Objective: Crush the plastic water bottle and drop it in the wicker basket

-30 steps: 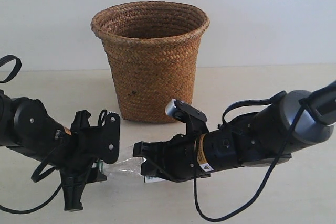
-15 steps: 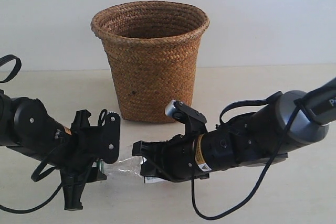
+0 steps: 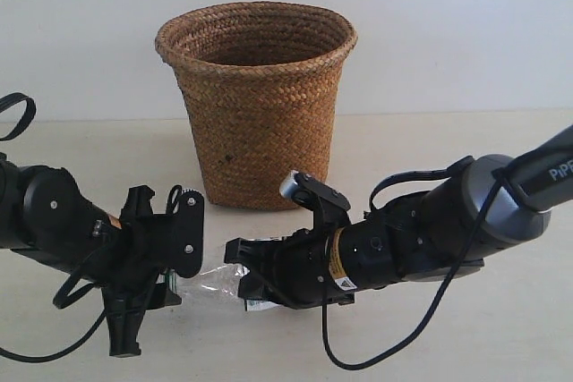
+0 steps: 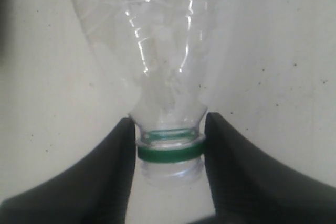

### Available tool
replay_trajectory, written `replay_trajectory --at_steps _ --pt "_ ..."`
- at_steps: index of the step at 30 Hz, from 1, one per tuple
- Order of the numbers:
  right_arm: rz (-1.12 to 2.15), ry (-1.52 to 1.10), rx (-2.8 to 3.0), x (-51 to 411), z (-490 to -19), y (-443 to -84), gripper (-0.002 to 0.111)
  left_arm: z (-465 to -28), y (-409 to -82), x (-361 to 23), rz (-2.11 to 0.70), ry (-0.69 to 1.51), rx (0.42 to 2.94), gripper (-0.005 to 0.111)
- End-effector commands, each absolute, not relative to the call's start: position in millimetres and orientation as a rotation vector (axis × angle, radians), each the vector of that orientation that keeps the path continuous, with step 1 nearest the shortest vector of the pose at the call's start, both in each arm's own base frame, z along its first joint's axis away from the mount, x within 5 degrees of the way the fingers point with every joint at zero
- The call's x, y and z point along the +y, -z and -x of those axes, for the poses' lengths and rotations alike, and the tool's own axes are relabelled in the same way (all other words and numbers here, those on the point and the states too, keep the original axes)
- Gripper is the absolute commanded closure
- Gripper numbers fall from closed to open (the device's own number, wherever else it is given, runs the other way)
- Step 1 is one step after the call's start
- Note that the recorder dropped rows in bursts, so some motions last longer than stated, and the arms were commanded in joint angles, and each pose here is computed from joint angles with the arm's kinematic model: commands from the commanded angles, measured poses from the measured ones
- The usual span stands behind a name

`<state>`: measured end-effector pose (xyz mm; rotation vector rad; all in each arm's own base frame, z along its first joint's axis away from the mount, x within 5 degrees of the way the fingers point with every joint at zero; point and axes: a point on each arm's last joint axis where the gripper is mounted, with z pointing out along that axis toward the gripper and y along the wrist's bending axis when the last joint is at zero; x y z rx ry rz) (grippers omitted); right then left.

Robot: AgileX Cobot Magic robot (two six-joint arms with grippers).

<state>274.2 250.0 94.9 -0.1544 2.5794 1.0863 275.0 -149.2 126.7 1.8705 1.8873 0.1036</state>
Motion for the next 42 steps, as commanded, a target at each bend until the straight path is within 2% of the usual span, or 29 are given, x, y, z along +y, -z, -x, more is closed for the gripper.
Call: replay_trajectory --at_steps 1,6,14,20,27,34,42 --pt "0.137 -0.88 2.683 239 -274 -68 0.107 -268 -124 -152 -1.916 -0.058 1.901 0.103" --pt "0.191 -0.883 2.646 239 -274 -81 0.107 -268 -124 -152 -1.916 -0.058 1.901 0.103" --pt "0.267 -0.937 2.458 238 -273 -155 0.107 -269 -125 -152 -1.911 -0.064 1.897 0.103" --pt "0.256 -0.838 2.353 215 -258 -198 0.107 -269 -125 -152 -1.908 -0.066 1.898 0.103" --pt "0.223 -0.687 2.293 171 -219 -217 0.107 -269 -125 -152 -1.91 -0.064 1.899 0.103" --pt "0.243 -0.701 2.212 139 -177 -230 0.107 -269 -126 -152 -1.897 -0.063 1.902 0.103" --pt "0.18 -0.635 2.177 103 -141 -219 0.107 -265 -160 -151 -1.833 -0.083 1.833 0.103"
